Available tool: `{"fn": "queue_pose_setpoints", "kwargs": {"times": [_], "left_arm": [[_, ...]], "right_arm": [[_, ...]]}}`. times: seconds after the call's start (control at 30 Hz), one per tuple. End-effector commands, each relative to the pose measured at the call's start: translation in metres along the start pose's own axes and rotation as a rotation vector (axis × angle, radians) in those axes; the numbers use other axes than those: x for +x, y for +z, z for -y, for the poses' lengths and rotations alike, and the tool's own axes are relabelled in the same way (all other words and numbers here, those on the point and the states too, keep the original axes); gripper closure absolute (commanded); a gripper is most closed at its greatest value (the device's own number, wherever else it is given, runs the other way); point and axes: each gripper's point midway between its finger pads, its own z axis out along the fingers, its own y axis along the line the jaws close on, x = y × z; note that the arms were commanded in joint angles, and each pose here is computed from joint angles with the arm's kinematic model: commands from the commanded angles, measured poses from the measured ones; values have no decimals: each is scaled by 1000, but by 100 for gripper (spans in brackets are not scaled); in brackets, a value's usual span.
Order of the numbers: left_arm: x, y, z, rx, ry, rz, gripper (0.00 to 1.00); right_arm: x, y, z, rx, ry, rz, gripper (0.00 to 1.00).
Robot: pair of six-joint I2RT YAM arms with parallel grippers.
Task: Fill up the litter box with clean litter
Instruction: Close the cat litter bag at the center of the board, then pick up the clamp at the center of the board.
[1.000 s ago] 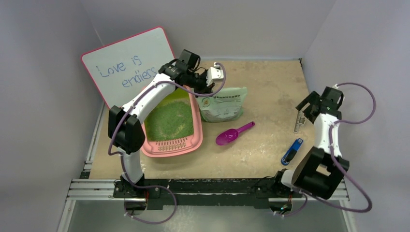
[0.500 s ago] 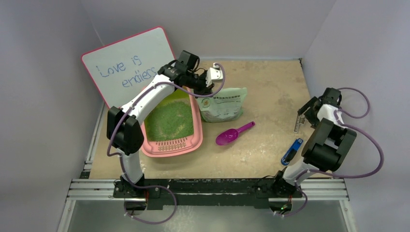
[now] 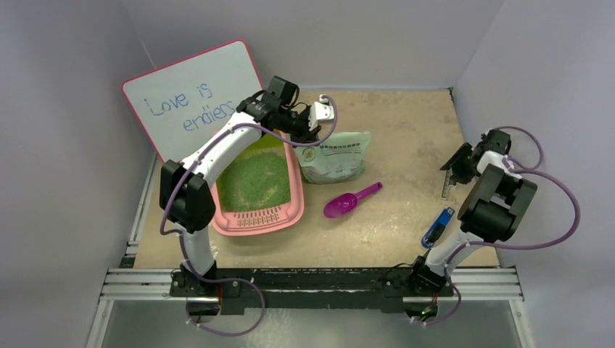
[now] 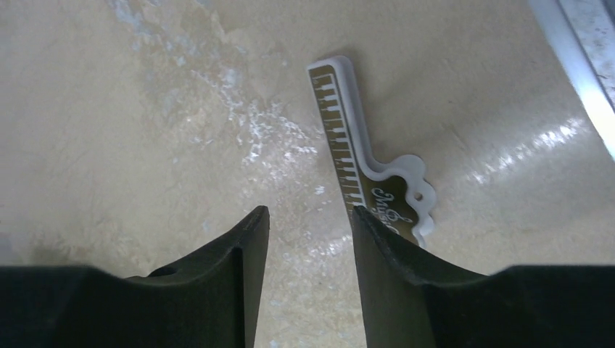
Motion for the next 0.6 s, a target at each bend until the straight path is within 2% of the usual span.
{"fn": "queue_pose_setpoints", "kwargs": {"times": [0.0,0.07,0.23,0.3,0.57], "left_arm": [[-33,-34,-4,-64,53,74,100],[-33,-34,-3,-60,54,76,100],[-34,-34,-2,-54,51,82,100],[-34,-34,-2,-55,52,82,100],[-35,-36,-2,-55,55,84,100]], "right_arm": [[-9,-5,-28,-129,-56,-6,48],[-13,-13,-32,-124,-74,11,39],[-47,-42,5,153,-51,167,27],[-52,-45,15,213,-51,172,24],[-41,-6,2,92,-33,51,23]]}}
